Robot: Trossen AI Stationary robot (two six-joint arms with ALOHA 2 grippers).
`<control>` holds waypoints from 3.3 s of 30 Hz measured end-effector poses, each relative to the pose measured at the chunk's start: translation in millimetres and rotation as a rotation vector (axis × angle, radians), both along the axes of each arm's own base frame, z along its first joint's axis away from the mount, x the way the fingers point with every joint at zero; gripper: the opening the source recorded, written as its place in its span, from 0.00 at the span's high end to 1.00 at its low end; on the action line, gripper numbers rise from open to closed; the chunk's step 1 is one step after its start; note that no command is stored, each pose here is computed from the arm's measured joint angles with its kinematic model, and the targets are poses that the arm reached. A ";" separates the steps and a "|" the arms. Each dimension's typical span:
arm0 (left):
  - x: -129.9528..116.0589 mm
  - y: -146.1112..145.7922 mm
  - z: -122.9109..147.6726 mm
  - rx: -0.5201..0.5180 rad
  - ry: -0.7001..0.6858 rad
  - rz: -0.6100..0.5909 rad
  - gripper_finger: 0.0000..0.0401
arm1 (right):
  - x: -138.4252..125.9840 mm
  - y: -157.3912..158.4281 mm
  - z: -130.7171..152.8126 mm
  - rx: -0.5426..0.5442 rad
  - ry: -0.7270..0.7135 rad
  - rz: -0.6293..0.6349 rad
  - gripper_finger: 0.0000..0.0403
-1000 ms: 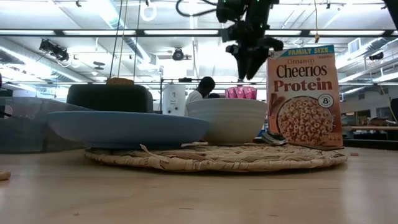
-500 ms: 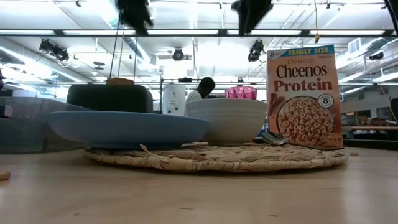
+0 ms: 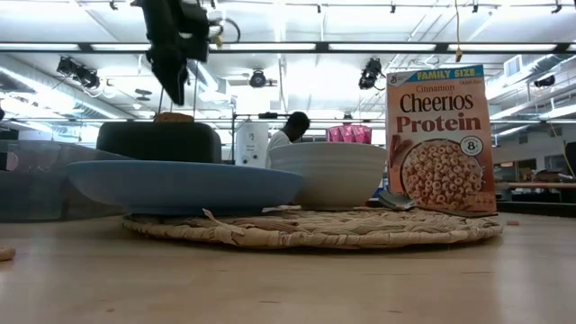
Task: Arrange a breakfast setting
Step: Put the brown toasted bread on the blue plate
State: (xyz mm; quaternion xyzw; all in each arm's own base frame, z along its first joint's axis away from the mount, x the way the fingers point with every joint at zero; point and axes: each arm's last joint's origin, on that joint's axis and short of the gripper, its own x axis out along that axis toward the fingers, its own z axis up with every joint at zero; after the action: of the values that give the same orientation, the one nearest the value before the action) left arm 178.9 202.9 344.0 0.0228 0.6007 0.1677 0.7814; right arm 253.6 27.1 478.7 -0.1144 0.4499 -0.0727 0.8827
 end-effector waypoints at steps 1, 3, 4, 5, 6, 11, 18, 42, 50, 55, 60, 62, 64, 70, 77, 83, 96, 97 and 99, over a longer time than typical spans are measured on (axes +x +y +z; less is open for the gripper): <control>0.8 4.9 -3.9 -0.005 0.012 0.005 0.26 | -3.8 1.6 2.4 -0.002 -0.017 -0.013 0.59; 2.0 13.1 -11.0 -0.012 0.039 0.011 0.26 | -9.9 3.5 6.1 -0.005 -0.043 -0.040 0.59; 2.9 16.2 -14.8 -0.025 0.052 0.012 0.26 | -11.6 4.0 7.2 -0.006 -0.053 -0.053 0.59; 3.9 18.8 -19.2 -0.043 0.069 0.012 0.26 | -13.0 4.3 8.0 -0.007 -0.061 -0.064 0.59; 4.7 20.9 -23.2 -0.058 0.088 0.010 0.26 | -14.2 4.4 8.7 -0.011 -0.067 -0.074 0.59; 7.3 25.7 -32.6 -0.078 0.153 0.007 0.30 | -16.7 3.9 10.3 -0.030 -0.083 -0.100 0.59; 8.0 23.3 -32.7 -0.089 0.155 0.022 0.50 | -15.5 4.1 9.9 -0.044 -0.076 -0.084 0.59; 3.4 11.8 -20.7 -0.063 0.122 0.137 0.89 | -14.5 1.0 10.0 -0.054 -0.072 -0.070 0.59; -7.1 -1.3 -2.3 -0.028 0.048 0.191 0.89 | -14.4 1.2 9.8 -0.049 -0.071 -0.070 0.59; -18.1 -19.0 16.8 -0.024 -0.065 0.241 0.89 | -14.5 1.2 9.7 -0.046 -0.069 -0.068 0.59; -25.9 -45.4 41.8 -0.020 -0.270 0.254 0.89 | -14.4 1.3 9.8 -0.047 -0.071 -0.068 0.59; -28.1 -55.8 51.9 -0.006 -0.358 0.258 0.89 | -14.3 1.3 9.8 -0.049 -0.070 -0.065 0.59; -30.3 -66.8 62.1 -0.005 -0.456 0.266 0.89 | -14.3 1.3 9.8 -0.049 -0.070 -0.065 0.59; -22.8 -103.9 76.1 -0.297 -0.669 0.177 0.89 | -14.3 1.6 9.7 -0.022 -0.076 -0.080 0.59; 27.3 -151.7 59.3 -0.533 -0.531 0.021 0.89 | -14.3 2.8 9.1 0.034 -0.076 -0.085 0.59; 80.7 -199.5 23.8 -0.654 -0.311 -0.047 0.89 | -15.1 3.7 8.4 0.042 -0.063 -0.075 0.59; 159.4 -251.2 -69.1 -0.708 -0.006 -0.159 0.92 | -16.1 12.8 7.9 0.125 -0.056 -0.034 0.59; 163.4 -250.1 -75.4 -0.711 0.007 -0.154 0.92 | -16.5 15.1 7.8 0.133 -0.057 -0.029 0.59; 170.2 -248.1 -87.2 -0.712 0.031 -0.153 0.92 | -17.4 20.1 7.8 0.140 -0.056 -0.014 0.59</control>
State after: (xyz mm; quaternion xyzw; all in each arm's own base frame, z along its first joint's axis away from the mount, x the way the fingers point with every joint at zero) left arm 349.1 -45.2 256.8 -0.2032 0.6299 -0.1112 0.7413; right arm 236.2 47.2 486.5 -0.0474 0.4296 -0.0504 0.9004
